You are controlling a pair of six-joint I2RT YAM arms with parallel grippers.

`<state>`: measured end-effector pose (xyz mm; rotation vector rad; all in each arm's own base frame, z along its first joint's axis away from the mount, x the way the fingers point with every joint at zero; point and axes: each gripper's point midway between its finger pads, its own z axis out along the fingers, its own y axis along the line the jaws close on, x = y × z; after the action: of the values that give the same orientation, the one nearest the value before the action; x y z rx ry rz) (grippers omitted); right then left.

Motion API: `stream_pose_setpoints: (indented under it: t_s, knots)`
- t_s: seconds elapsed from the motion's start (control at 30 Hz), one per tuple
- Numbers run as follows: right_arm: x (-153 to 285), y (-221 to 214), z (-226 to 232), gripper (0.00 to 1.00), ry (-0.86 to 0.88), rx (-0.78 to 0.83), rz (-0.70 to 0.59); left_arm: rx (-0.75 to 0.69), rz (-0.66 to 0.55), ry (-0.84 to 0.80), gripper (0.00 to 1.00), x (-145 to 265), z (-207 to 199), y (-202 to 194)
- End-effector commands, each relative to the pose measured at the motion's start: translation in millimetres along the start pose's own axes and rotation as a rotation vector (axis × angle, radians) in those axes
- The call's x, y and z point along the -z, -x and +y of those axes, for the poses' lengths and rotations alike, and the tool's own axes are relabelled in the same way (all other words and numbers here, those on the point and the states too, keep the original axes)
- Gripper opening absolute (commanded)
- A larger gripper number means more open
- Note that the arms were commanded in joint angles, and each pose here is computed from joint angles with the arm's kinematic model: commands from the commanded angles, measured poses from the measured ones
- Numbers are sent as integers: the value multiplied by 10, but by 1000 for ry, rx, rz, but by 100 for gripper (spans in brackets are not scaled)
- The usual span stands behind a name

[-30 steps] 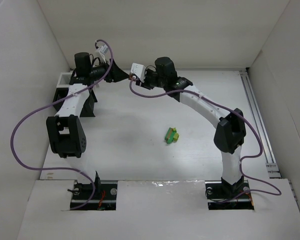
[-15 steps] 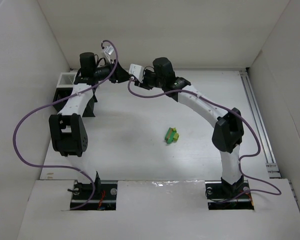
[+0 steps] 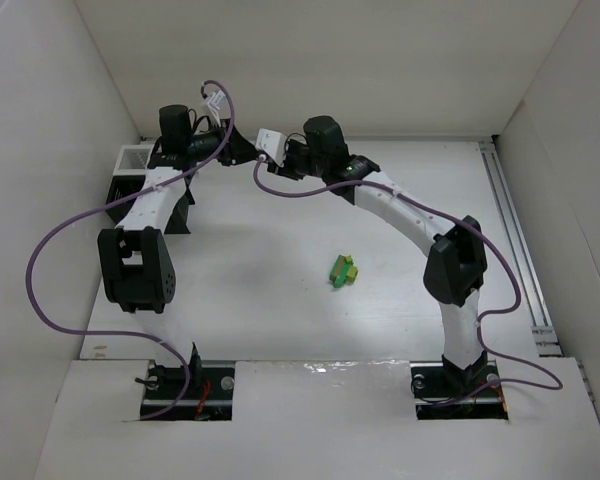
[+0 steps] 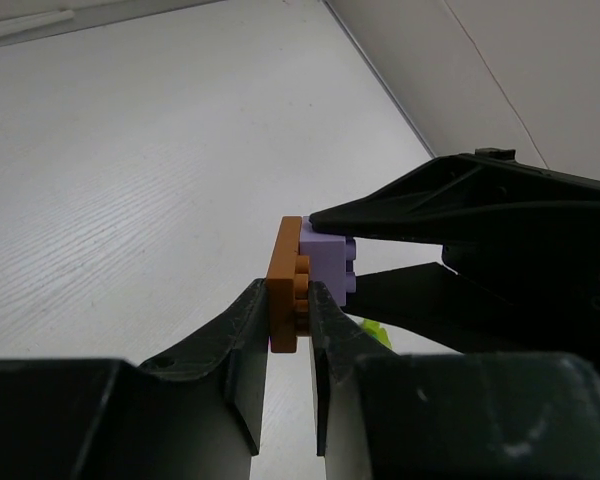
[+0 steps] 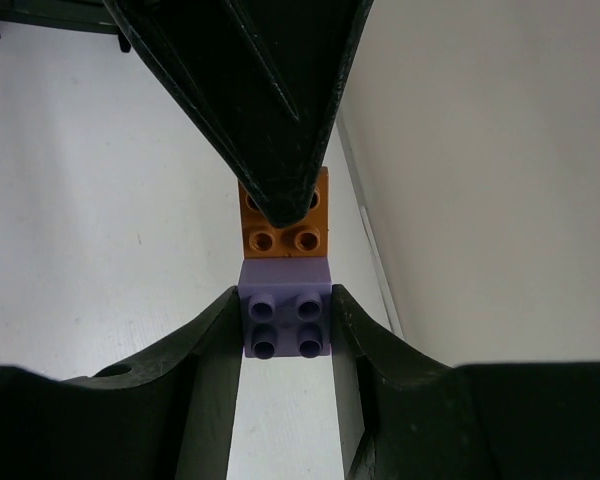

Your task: Sort the legos into containers by color

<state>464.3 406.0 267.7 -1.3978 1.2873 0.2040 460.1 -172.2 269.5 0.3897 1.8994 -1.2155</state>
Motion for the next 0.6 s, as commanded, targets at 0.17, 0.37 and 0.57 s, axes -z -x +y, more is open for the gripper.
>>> stream_pose_setpoints:
  t_s: [0.17, 0.37, 0.57]
  knots:
    - [110, 361, -131, 0, -48, 30, -81, -73, -37, 135, 0, 41, 111, 176]
    - [208, 410, -142, 0, -53, 32, -86, -130, -94, 344, 0, 207, 323, 354]
    - [300, 448, -166, 0, -50, 24, -101, -142, -105, 478, 0, 359, 494, 276]
